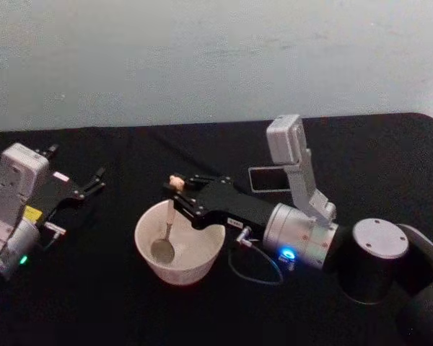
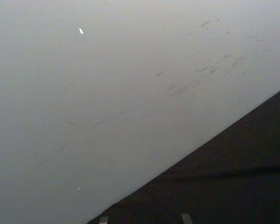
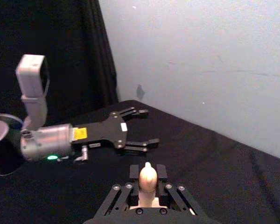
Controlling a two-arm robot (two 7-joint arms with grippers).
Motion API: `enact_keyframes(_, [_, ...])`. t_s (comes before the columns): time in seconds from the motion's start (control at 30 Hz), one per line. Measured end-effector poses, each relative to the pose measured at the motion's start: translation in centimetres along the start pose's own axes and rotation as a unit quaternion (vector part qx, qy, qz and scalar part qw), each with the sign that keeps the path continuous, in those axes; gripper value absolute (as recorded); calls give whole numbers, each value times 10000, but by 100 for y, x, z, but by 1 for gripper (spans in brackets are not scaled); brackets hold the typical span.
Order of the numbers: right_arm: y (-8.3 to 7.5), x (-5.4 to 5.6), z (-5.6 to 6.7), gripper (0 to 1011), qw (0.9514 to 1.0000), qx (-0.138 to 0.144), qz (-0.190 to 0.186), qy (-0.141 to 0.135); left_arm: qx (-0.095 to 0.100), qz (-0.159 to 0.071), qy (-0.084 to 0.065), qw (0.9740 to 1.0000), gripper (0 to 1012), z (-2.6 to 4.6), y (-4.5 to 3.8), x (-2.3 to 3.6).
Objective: Pick up the stirring spoon with one hand, stir inside the cup, then place it back in its original position.
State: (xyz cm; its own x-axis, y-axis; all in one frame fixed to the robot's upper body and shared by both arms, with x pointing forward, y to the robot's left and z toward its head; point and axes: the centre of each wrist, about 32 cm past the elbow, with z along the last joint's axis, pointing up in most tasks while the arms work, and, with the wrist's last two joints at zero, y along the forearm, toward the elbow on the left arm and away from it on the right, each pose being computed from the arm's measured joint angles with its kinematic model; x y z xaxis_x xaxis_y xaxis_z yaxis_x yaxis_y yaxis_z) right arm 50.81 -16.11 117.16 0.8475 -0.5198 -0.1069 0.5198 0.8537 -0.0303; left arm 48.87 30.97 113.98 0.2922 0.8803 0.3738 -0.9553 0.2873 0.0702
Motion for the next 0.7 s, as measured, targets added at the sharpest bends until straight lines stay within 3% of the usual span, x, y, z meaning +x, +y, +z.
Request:
enact_keyframes(0.33, [30,126,27,215,9995,32,-305,-55,0,0,0,10000,1001,0,0,0])
enact_keyframes(0.7, [-149,223,51,216,9988,-12,-463,-181,0,0,0,10000,1001,0,0,0])
